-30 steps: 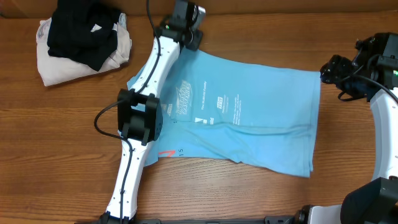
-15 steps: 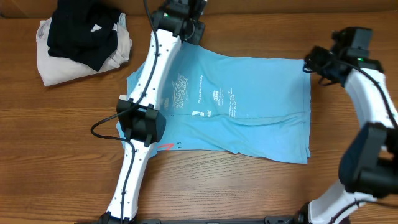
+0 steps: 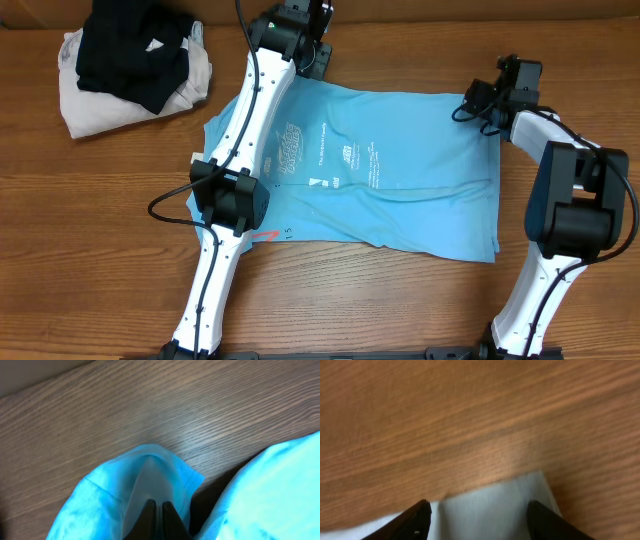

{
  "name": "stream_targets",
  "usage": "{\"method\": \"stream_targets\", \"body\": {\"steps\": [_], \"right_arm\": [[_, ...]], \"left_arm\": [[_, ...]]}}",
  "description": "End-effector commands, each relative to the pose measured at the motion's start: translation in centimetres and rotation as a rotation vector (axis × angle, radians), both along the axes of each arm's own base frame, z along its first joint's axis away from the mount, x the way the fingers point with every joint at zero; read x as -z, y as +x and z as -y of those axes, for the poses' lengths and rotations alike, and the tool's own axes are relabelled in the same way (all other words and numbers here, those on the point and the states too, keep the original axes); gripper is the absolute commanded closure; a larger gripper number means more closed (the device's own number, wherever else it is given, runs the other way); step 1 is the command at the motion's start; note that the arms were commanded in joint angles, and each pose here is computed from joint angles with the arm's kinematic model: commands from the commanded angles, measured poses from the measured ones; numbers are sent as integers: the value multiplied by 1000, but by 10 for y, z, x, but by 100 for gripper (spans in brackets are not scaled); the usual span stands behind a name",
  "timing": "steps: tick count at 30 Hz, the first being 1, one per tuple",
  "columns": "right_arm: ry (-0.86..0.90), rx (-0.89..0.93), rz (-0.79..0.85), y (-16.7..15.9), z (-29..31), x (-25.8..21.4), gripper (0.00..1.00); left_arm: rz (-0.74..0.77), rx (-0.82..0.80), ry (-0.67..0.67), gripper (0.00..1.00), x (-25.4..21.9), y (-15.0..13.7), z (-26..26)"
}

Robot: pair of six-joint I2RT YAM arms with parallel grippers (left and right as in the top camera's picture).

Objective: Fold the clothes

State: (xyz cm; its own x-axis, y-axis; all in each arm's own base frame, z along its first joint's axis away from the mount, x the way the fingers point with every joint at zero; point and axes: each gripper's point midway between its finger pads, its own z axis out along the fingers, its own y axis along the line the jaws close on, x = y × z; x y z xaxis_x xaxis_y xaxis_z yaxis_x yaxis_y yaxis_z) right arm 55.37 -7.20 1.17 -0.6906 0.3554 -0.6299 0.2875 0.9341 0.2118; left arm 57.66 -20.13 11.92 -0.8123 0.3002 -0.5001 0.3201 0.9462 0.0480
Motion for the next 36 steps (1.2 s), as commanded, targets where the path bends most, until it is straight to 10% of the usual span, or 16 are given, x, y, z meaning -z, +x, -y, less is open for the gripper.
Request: {"method": "stream_targets", "body": {"steps": [1,7,15,21,36], "right_arm": [[-47,49,-12,3,13,18,35],[-91,86,7,8,23,25,38],[-89,77,-20,4,19,29,74],[-91,78,-23,8,22,-2,32],[-132,72,78,33,30,-43,29]], "left_arm": [[10,-60,31,96,-5,1,-13],[-15,-65,44,96,-2,-5,-16],[-36,-71,48,96,0,-9,-18],[-36,-90,37,96,0,-9,-18],[-37,-89,36,96,0,-9,-17]]}}
